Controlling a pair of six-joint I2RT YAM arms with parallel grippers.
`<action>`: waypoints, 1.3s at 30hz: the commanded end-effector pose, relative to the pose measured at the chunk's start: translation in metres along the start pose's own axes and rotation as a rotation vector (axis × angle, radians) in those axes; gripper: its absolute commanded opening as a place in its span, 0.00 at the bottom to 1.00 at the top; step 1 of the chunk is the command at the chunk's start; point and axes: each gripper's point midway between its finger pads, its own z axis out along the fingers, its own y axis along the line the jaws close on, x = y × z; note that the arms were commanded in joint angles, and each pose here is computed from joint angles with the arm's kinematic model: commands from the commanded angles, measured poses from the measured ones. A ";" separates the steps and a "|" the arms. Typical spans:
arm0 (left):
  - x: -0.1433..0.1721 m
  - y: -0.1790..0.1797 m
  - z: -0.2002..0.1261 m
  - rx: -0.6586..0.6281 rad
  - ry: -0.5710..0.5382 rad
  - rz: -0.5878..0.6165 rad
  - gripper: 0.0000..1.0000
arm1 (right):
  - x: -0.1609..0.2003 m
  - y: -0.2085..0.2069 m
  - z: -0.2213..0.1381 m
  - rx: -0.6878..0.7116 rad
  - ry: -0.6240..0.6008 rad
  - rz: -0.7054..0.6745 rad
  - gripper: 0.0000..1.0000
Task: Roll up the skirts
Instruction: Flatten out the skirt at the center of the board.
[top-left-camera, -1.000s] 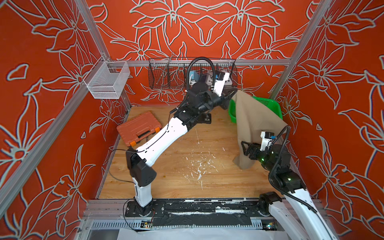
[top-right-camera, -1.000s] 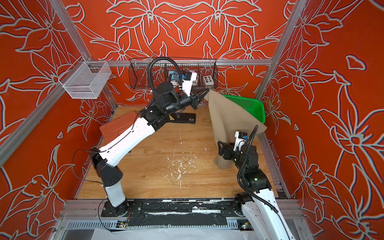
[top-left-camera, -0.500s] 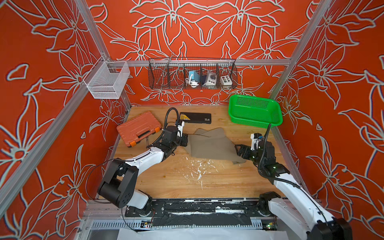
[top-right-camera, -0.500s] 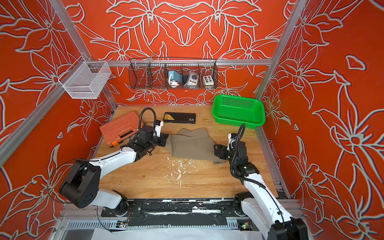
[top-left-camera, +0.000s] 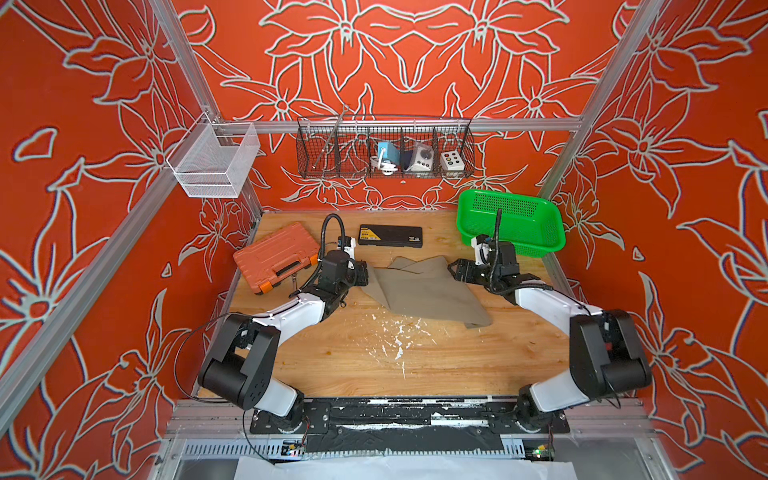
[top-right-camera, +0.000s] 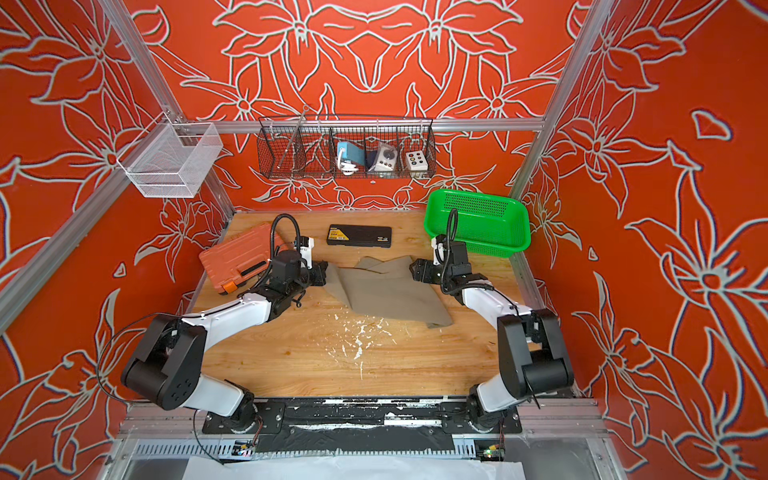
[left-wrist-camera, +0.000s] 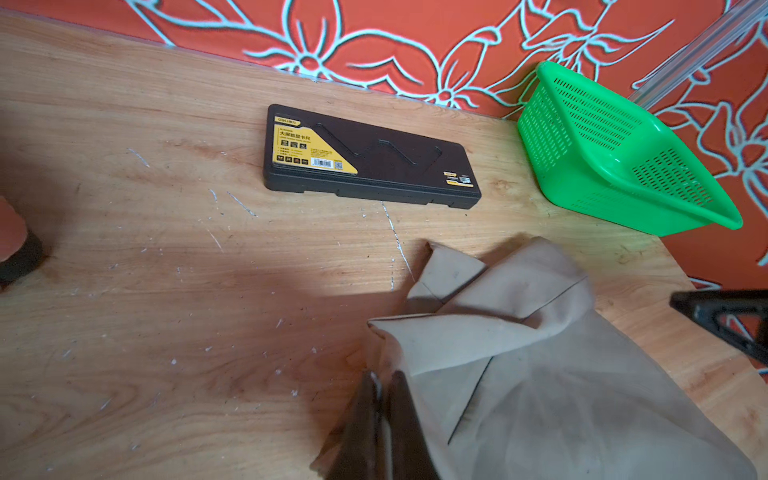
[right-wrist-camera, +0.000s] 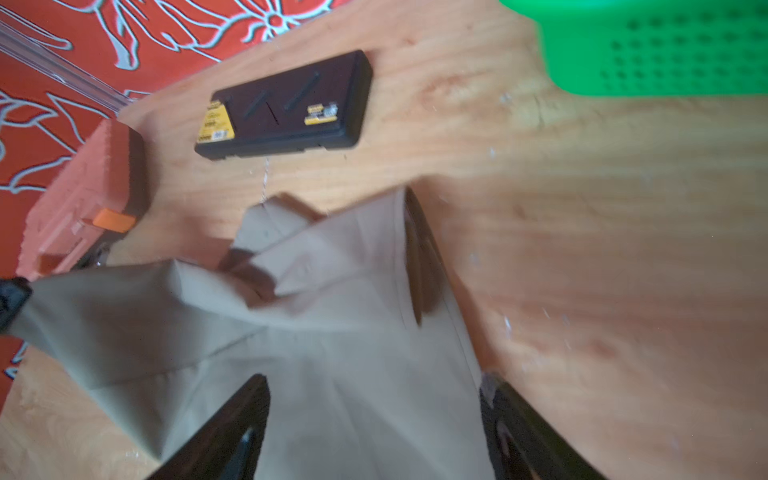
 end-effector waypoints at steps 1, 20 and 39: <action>-0.005 0.006 0.001 -0.018 -0.025 -0.014 0.00 | -0.005 0.009 0.024 -0.072 0.033 0.012 0.81; -0.008 0.013 -0.001 -0.034 -0.014 -0.005 0.00 | -0.018 0.011 0.081 -0.113 0.018 0.051 0.33; -0.126 -0.073 -0.186 0.253 -0.388 0.218 0.00 | -0.121 0.117 -0.195 -0.095 -0.400 -0.133 0.00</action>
